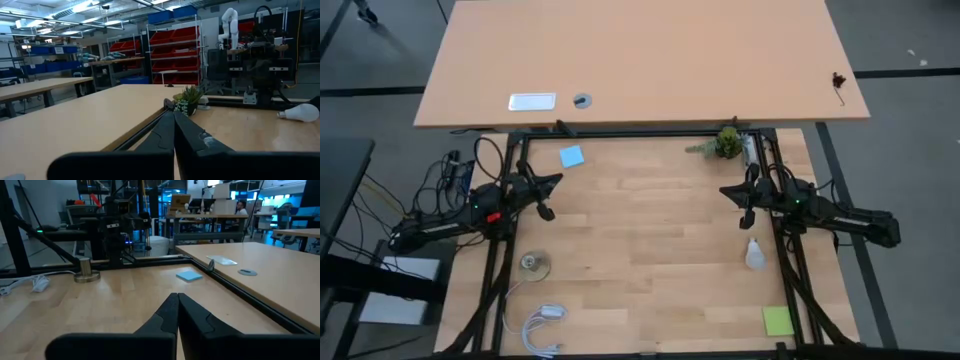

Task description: Screw lightbulb

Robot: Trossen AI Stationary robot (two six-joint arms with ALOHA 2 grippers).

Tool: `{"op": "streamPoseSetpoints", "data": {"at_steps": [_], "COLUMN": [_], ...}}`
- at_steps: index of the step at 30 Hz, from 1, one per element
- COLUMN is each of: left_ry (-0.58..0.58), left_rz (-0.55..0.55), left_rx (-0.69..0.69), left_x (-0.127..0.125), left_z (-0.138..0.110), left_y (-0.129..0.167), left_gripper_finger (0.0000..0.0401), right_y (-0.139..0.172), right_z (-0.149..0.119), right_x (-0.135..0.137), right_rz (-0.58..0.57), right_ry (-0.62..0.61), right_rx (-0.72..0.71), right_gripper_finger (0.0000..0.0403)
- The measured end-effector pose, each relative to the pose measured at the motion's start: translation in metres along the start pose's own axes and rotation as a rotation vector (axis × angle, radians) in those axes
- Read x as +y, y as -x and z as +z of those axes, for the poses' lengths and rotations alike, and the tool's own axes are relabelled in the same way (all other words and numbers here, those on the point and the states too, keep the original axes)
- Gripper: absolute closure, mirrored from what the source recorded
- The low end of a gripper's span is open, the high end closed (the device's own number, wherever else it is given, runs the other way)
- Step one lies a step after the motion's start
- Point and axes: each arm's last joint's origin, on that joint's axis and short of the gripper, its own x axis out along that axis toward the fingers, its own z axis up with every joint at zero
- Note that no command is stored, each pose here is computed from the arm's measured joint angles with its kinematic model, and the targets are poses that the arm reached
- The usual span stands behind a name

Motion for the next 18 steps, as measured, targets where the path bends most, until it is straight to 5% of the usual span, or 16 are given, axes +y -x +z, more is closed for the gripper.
{"op": "streamPoseSetpoints", "data": {"at_steps": [18], "left_ry": [0.000], "left_rz": [0.000], "left_rx": [0.000], "left_x": [0.0000], "left_z": [0.0000], "left_y": [0.0000], "left_gripper_finger": [0.0400], "right_y": [0.0000], "right_z": [0.0000], "right_x": [0.0000], "right_rz": [0.000], "right_ry": [0.000], "right_rx": [0.000], "right_gripper_finger": [0.0383]}}
